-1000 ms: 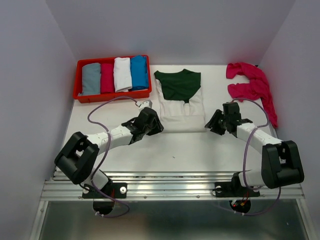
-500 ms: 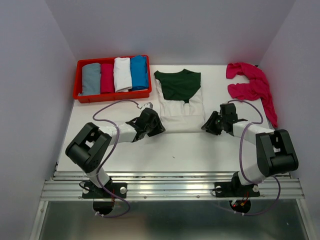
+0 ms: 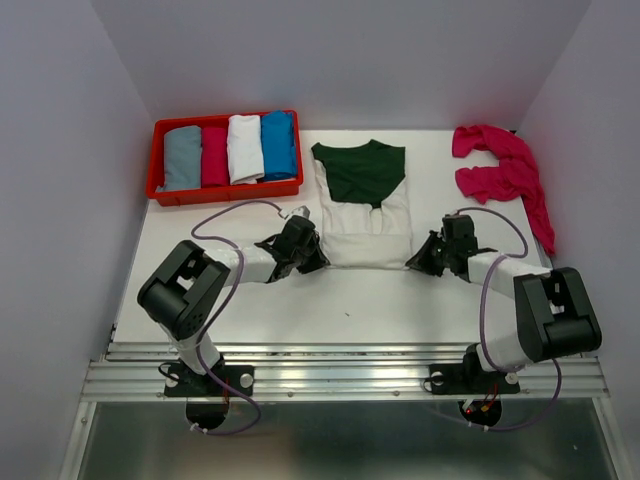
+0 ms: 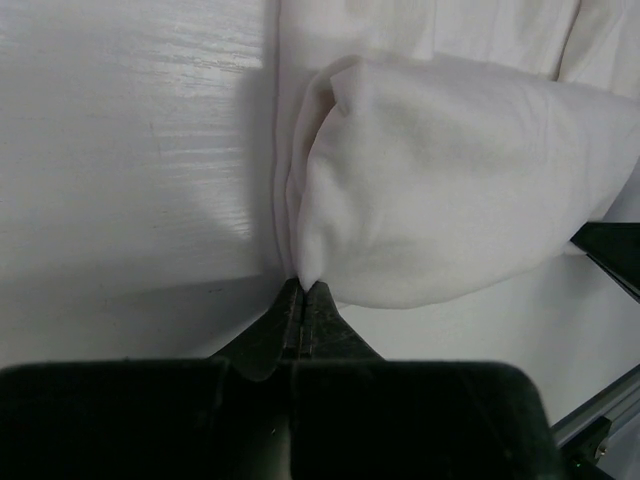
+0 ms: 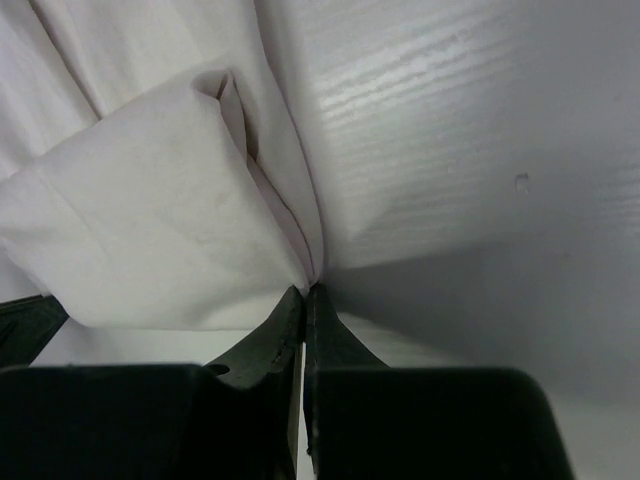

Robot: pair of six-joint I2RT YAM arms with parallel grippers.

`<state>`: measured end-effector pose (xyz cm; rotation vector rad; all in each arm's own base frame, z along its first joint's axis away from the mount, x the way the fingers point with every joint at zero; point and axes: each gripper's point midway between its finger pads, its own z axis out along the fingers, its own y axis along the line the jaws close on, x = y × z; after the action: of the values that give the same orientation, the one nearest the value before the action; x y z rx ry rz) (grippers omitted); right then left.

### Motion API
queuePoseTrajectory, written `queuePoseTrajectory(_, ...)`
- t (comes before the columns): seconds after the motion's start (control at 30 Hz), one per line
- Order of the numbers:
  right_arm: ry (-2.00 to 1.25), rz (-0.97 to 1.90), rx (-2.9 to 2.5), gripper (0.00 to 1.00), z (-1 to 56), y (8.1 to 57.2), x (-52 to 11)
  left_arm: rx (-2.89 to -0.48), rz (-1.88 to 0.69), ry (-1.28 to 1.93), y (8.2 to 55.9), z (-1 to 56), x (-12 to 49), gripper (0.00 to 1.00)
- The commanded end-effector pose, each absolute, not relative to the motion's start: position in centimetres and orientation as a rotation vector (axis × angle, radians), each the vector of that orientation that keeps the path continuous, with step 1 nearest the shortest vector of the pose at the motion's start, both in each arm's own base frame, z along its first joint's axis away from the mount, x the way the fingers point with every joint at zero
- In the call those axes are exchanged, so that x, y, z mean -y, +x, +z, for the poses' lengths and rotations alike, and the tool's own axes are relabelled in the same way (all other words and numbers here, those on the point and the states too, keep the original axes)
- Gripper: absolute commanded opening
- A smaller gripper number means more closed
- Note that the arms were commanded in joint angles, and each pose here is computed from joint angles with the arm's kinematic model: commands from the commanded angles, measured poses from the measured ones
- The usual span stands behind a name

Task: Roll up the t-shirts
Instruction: Roll the T-shirt to the center of the board.

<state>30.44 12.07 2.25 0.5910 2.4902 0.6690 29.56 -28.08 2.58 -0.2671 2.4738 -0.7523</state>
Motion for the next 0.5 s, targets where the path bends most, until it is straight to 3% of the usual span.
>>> queuePoseTrajectory(0.0,0.609,0.673,-2.531,0.01,1.7,27.1,-11.6,-2.481,-0.775,-0.227,28.3,3.6,27.7,0.00)
queuePoseTrajectory(0.33,0.634,0.743,-2.598,0.01,1.8,18.4,-12.7,-2.644,-0.768,-0.143,18.8,2.3,26.5,0.00)
queuePoseTrajectory(0.47,0.668,0.767,-2.576,0.01,2.8,17.0,-12.6,-2.693,-0.821,-0.150,15.3,1.9,26.9,0.00)
